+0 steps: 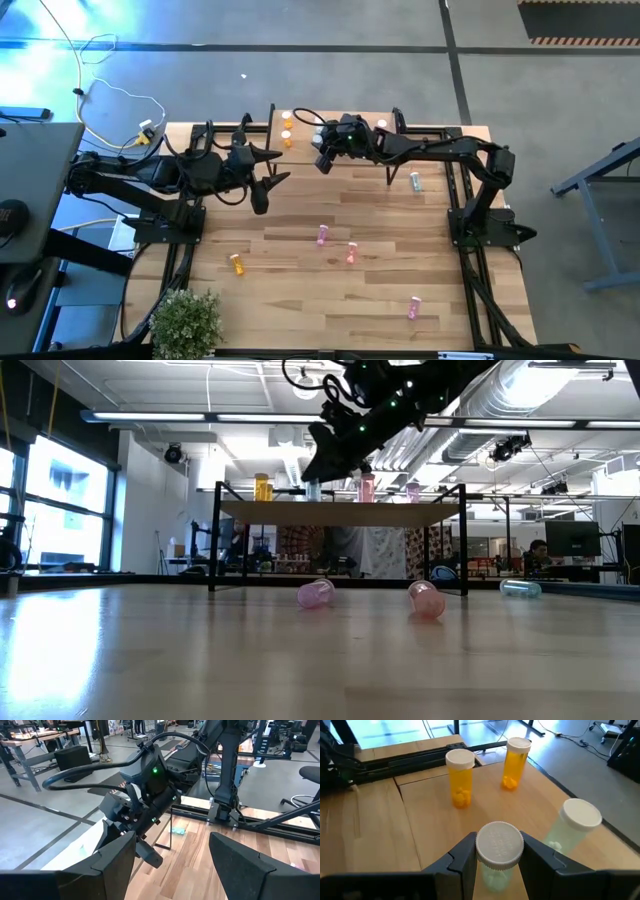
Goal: Pick and place medicine bottles onto shelf by color
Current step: Put the left green pill bottle on the shelf aligned with the green pill bottle
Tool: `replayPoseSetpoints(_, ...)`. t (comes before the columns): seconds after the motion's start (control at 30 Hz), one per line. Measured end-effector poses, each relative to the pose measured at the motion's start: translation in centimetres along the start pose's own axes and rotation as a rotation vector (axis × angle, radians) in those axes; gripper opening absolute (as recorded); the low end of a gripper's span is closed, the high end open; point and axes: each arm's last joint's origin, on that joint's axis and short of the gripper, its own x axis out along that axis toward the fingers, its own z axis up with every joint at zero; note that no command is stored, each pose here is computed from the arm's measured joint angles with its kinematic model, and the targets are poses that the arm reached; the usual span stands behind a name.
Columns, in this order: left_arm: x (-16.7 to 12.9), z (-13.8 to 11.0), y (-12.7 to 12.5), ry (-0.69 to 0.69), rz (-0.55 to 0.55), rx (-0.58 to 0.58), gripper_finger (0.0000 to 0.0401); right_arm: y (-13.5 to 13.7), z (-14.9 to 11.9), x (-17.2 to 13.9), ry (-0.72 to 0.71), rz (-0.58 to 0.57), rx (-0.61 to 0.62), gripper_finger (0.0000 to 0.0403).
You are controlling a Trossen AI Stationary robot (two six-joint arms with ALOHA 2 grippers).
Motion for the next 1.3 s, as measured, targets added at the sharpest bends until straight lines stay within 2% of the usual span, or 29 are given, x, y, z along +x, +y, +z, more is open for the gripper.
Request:
replayPoseSetpoints(0.77,0.0,-0.1,0.0,0.007,0.001,0.004,0.0241,-0.4,-0.3,0.4,0.01,0.006,0.011,0.012)
replayPoseSetpoints(1.0,0.0,-0.1,0.0,0.007,0.001,0.004,0.0241,-0.4,0.1,0.4,0.02,0.0,0.006,0.0148)
replayPoseSetpoints(1.1,0.0,-0.1,0.0,0.007,0.001,0.004,0.0241,-0.6,0.8,0.2,0.007,-0.042,-0.001,0.0161)
replayPoseSetpoints(1.3,0.0,-0.1,0.0,0.007,0.0,0.004,0.0241,-0.7,1.4,0.1,-0.001,-0.043,-0.021,0.0165)
